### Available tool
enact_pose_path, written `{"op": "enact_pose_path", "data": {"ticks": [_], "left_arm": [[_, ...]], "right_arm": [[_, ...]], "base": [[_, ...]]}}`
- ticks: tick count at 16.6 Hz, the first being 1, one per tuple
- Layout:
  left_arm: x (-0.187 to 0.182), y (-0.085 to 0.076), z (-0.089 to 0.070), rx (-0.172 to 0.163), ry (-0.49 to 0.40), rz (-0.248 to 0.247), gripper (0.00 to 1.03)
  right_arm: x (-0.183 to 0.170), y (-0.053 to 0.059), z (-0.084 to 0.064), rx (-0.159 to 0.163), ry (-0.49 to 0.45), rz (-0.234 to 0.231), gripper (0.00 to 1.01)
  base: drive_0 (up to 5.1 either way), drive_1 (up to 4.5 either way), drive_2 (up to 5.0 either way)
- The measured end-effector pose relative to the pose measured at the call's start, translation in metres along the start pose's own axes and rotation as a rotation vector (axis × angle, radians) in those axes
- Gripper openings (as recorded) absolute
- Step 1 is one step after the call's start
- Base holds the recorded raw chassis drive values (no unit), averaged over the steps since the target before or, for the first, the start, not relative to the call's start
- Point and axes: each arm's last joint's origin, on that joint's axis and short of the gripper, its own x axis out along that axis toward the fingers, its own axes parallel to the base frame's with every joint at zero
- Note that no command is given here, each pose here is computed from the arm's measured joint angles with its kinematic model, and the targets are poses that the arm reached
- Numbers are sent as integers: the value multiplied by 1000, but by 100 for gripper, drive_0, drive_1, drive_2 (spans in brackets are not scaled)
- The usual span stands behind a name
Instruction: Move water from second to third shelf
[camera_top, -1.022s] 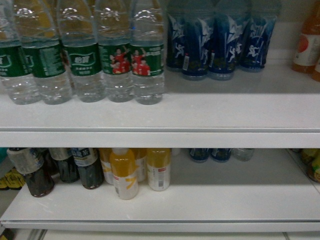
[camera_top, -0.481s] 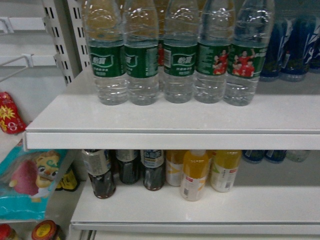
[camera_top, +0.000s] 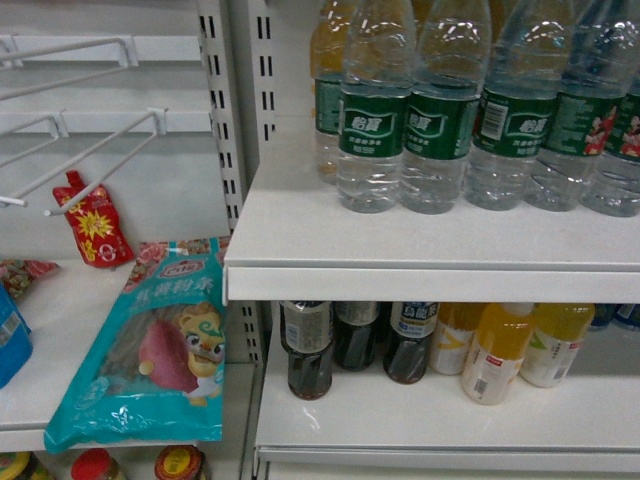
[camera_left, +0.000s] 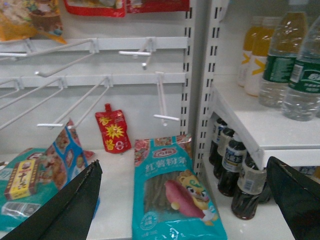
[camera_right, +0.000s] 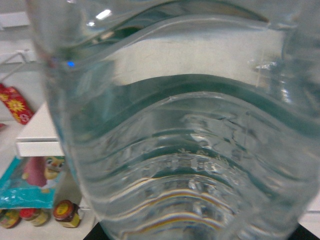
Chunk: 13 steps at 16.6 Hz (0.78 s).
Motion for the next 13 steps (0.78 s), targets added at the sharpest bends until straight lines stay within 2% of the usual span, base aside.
{"op": "enact_pose_path", "data": {"ticks": [1, 2, 4, 9, 10, 11, 13], "left_arm": [[0, 0, 0, 0, 3, 3, 98], [0, 0, 0, 0, -3, 1, 98], [0, 0, 0, 0, 0, 0, 98], [0, 0, 0, 0, 0, -1, 98], [0, 0, 0, 0, 0, -1, 98], [0, 0, 0, 0, 0, -2, 98], [0, 0, 0, 0, 0, -2, 98]], "right_arm": [[0, 1, 1, -1, -13, 25, 39], [0, 2, 1, -1, -4, 30, 39], [0, 0, 1, 0, -6, 1, 39], [0, 0, 0, 0, -4, 2, 39], [0, 0, 1, 0, -6, 0, 39], [4, 1, 2, 0, -75, -53, 39], [15, 1, 13, 5, -112, -84, 39]], "base": [[-500, 246, 246], [-500, 246, 246], [-500, 246, 246], [-500, 246, 246], [0, 0, 0], [0, 0, 0], [0, 0, 0]]}}
